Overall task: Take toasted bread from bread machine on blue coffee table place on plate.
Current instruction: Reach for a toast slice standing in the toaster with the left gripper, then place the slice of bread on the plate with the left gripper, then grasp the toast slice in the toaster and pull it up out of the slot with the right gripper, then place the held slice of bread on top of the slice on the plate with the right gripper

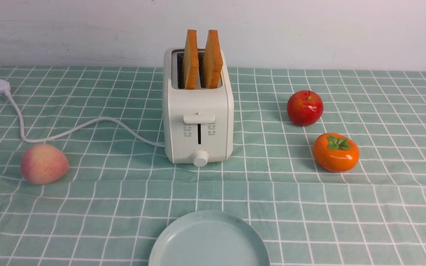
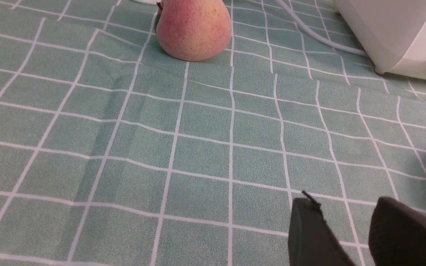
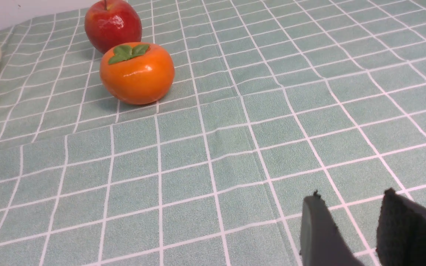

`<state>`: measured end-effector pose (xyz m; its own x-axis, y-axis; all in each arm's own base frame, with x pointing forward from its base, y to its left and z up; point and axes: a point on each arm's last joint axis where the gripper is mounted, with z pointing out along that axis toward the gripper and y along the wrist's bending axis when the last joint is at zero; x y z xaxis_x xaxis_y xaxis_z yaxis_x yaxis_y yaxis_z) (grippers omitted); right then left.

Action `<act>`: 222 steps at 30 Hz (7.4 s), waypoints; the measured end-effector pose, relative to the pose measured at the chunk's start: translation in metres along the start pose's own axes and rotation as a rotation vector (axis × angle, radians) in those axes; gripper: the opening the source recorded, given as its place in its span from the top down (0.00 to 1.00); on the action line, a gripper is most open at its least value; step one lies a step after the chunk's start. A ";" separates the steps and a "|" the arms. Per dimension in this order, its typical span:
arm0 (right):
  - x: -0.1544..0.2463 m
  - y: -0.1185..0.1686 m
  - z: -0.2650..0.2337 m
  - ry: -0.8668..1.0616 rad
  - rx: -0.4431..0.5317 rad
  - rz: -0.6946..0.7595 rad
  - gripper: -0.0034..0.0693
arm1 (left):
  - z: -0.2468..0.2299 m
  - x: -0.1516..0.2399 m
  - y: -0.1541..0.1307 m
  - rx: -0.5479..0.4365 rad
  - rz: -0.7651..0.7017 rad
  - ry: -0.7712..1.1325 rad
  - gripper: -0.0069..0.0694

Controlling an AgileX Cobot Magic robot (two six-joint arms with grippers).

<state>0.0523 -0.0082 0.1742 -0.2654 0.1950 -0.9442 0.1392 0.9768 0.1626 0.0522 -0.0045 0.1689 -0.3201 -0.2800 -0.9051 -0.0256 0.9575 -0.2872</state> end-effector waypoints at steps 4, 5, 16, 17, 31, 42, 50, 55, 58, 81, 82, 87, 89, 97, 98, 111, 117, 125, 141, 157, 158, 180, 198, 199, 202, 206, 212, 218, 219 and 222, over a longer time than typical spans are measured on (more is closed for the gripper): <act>0.000 0.000 0.000 0.000 0.000 0.000 0.62 | 0.000 0.000 0.000 0.000 -0.001 0.000 0.60; 0.000 0.000 0.000 0.000 0.000 0.000 0.62 | 0.000 0.000 0.000 0.000 -0.001 0.000 0.60; 0.000 0.000 0.000 0.000 0.000 0.000 0.62 | 0.000 0.000 0.000 -0.001 0.008 -0.004 0.60; 0.000 0.000 0.000 0.000 0.000 0.000 0.62 | 0.000 -0.001 0.000 -0.002 0.011 -0.006 0.60; 0.000 -0.001 0.000 -0.001 0.012 -0.029 0.62 | -0.008 -0.035 -0.008 0.190 -0.478 -0.370 0.60; -0.016 0.011 -0.002 -0.168 -0.148 0.287 0.62 | -0.044 -0.092 -0.020 0.386 -0.701 -0.662 0.93; -0.037 0.016 -0.010 -0.402 -0.263 0.375 0.62 | -0.059 -0.188 -0.066 0.200 -0.422 -0.200 0.93; -0.042 0.017 -0.012 -0.448 -0.300 0.432 0.63 | 0.001 -0.210 -0.078 0.014 -0.256 0.300 0.93; -0.050 0.019 -0.017 -0.323 -0.312 0.572 0.67 | 0.048 -0.208 -0.082 0.008 -0.192 0.515 0.93; -0.110 0.065 -0.021 0.457 -0.371 0.023 0.97 | 0.270 -0.258 -0.217 0.096 0.049 0.658 0.90; -0.111 0.065 -0.020 0.450 -0.370 0.018 0.97 | 0.277 -0.260 -0.220 0.111 0.072 0.640 0.86; -0.111 0.064 -0.020 0.443 -0.364 0.007 0.97 | 0.297 -0.263 -0.228 0.160 0.102 0.573 0.63; -0.111 0.064 -0.020 0.439 -0.361 0.003 0.97 | 0.309 -0.259 -0.230 0.174 0.100 0.532 0.46; -0.111 0.063 -0.020 0.437 -0.361 0.002 0.96 | 0.345 -0.235 -0.227 0.147 0.130 0.499 0.27; -0.111 0.064 -0.020 0.437 -0.361 0.002 0.96 | 0.349 -0.231 -0.225 0.130 0.148 0.503 0.30; -0.112 0.064 -0.019 0.432 -0.365 0.003 0.95 | 0.288 -0.280 -0.246 0.168 0.196 0.397 0.81; -0.117 0.068 -0.019 0.377 -0.402 0.022 0.95 | 0.199 -0.327 -0.245 0.208 0.230 0.389 0.81; -0.120 0.071 -0.019 0.349 -0.441 0.058 0.95 | 0.161 -0.278 -0.232 0.338 0.218 0.721 0.81; -0.119 0.073 -0.020 0.368 -0.455 0.087 0.95 | 0.191 -0.082 -0.195 0.531 0.031 1.259 0.81; -0.182 0.134 0.023 0.650 -0.308 -0.038 0.95 | 0.201 -0.087 -0.168 0.211 0.201 1.175 0.48; -0.184 0.141 0.032 0.683 -0.295 -0.065 0.95 | 0.198 -0.092 -0.166 0.189 0.214 1.153 0.51; -0.245 0.336 0.241 0.605 -0.418 -0.259 0.45 | 0.031 -0.174 -0.117 0.177 0.121 0.577 0.93; -0.203 0.359 0.304 0.484 -0.389 -0.338 0.86 | 0.011 -0.156 -0.101 0.159 0.109 0.610 0.93; -0.203 0.358 0.304 0.486 -0.388 -0.341 0.86 | 0.011 -0.156 -0.101 0.159 0.109 0.610 0.93; -0.237 0.350 0.276 0.458 -0.400 -0.341 0.85 | 0.012 -0.156 -0.101 0.159 0.109 0.609 0.93; -0.304 0.326 0.205 0.396 -0.465 -0.366 0.85 | 0.013 -0.157 -0.102 0.168 0.105 0.588 0.93; -0.353 0.289 0.113 0.361 -0.643 -0.305 0.85 | 0.014 -0.158 -0.103 0.175 0.100 0.575 0.93; -0.305 0.263 0.085 0.599 -0.718 -0.365 0.85 | 0.017 -0.147 -0.099 0.157 0.108 0.609 0.93; -0.275 0.257 0.087 0.703 -0.733 -0.419 0.85 | 0.018 -0.142 -0.097 0.151 0.110 0.622 0.93; -0.216 0.253 0.101 0.915 -0.770 -0.466 0.85 | 0.022 -0.136 -0.096 0.149 0.109 0.622 0.93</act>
<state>0.2410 0.1876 0.3906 -0.7380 -0.4875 -0.4666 -0.6470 0.7077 0.2839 0.1184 -0.0596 0.3122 -0.8035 -0.0470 -0.5935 0.1552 0.9459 -0.2851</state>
